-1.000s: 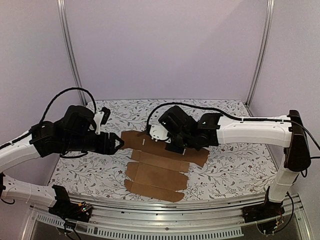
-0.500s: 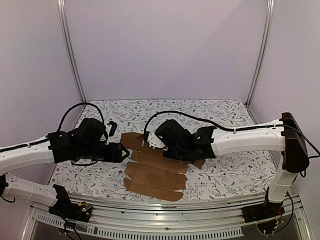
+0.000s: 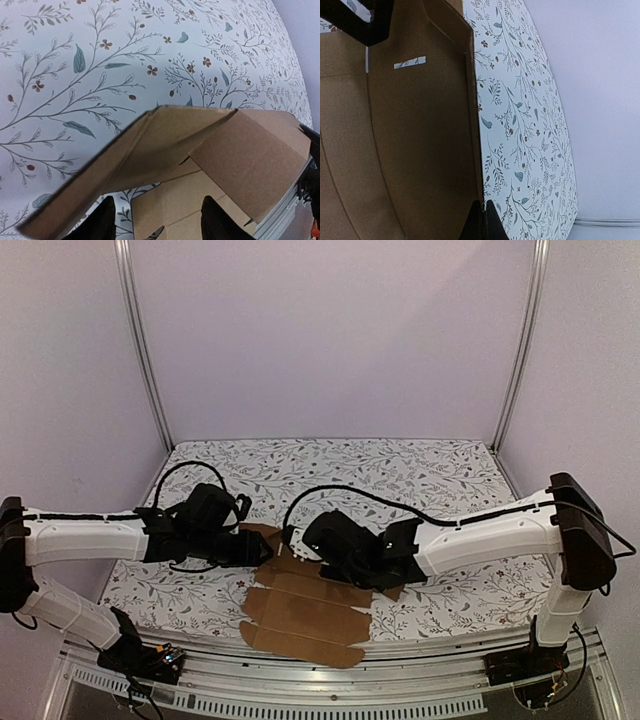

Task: Fold the paper box

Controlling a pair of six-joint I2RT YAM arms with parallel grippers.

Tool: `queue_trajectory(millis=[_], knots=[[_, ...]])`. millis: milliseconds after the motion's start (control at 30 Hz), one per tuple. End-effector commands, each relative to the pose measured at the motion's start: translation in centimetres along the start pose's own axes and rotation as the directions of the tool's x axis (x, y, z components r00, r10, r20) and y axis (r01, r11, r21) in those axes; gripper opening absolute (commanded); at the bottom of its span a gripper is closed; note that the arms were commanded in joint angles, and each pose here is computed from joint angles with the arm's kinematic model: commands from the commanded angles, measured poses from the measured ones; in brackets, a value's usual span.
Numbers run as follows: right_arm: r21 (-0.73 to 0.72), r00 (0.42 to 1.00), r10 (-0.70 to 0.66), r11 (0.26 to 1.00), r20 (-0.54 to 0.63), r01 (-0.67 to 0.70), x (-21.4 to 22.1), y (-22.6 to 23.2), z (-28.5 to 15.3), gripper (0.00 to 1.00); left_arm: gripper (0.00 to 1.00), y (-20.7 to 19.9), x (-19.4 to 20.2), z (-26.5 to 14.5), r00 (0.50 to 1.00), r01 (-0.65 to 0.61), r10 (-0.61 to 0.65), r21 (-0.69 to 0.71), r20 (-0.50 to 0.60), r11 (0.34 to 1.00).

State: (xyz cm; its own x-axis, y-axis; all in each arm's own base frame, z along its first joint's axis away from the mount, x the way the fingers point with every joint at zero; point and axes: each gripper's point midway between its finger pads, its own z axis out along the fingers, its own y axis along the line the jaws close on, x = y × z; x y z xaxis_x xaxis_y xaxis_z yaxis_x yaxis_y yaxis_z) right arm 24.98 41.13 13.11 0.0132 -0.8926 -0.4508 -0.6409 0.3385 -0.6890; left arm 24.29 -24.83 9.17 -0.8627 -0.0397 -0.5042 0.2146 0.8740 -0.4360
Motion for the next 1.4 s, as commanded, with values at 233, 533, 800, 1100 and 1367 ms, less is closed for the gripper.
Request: queue_trajectory(millis=[233,533,800,1100,1367], knots=[[-0.006,0.999,0.043,0.999,-0.015,-0.043,0.6,2.0,0.9,0.00,0.54,2.5,1.3,1.5,0.999,0.019,-0.023,-0.075,-0.042,0.997],[0.015,0.999,0.046,0.999,-0.020,-0.046,0.4,1.9,1.2,0.00,0.50,3.1,3.5,0.9,0.989,0.056,-0.067,-0.088,-0.130,0.995],[0.012,0.998,0.055,0.998,-0.011,-0.055,0.2,1.9,1.2,0.00,0.51,1.8,4.5,0.9,0.980,0.135,-0.130,0.019,-0.147,0.991],[0.017,0.999,0.053,0.998,-0.007,-0.053,0.2,2.1,0.7,0.00,0.44,0.1,4.4,1.4,0.971,0.192,-0.170,0.124,-0.168,0.974],[0.032,0.999,0.051,0.998,0.002,-0.051,-0.1,2.3,0.3,0.00,0.29,-1.5,3.3,0.1,0.972,0.205,-0.177,0.188,-0.155,0.960]])
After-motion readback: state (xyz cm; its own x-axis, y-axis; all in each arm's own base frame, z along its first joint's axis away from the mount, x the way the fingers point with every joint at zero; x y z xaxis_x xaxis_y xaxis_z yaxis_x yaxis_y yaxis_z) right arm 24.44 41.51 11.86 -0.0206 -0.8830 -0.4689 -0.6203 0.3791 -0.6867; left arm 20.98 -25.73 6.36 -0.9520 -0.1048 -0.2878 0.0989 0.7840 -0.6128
